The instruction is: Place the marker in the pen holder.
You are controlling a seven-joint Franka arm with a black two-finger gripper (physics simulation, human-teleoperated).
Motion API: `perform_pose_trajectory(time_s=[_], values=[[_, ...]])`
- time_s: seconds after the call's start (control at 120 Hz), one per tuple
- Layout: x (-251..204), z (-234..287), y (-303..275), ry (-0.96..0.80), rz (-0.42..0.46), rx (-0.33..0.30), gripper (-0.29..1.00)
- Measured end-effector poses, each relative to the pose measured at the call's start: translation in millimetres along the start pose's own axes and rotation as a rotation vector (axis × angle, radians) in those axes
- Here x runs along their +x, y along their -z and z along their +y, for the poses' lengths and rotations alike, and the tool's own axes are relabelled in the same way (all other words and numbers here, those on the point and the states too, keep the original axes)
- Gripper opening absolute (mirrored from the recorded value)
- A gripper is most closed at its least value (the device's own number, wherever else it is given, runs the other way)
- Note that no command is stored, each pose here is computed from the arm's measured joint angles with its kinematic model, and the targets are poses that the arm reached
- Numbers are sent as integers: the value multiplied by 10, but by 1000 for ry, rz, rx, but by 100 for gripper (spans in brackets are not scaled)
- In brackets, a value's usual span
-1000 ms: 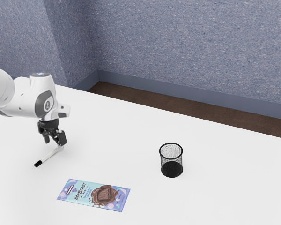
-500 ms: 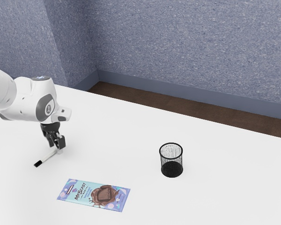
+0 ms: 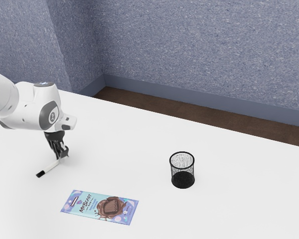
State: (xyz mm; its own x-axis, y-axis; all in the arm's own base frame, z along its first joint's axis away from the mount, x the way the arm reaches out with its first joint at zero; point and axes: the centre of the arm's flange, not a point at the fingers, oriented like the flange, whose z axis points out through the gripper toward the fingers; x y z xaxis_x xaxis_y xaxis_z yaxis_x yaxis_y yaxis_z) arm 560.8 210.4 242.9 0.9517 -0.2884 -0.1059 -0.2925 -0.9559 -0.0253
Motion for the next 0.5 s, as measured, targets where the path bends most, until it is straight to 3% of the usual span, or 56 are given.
perform_pose_trajectory(time_s=[0.35, 0.5], values=[[11, 9, 47, -11, 11, 7, -2], [158, 175, 644, -30, 143, 42, -5]])
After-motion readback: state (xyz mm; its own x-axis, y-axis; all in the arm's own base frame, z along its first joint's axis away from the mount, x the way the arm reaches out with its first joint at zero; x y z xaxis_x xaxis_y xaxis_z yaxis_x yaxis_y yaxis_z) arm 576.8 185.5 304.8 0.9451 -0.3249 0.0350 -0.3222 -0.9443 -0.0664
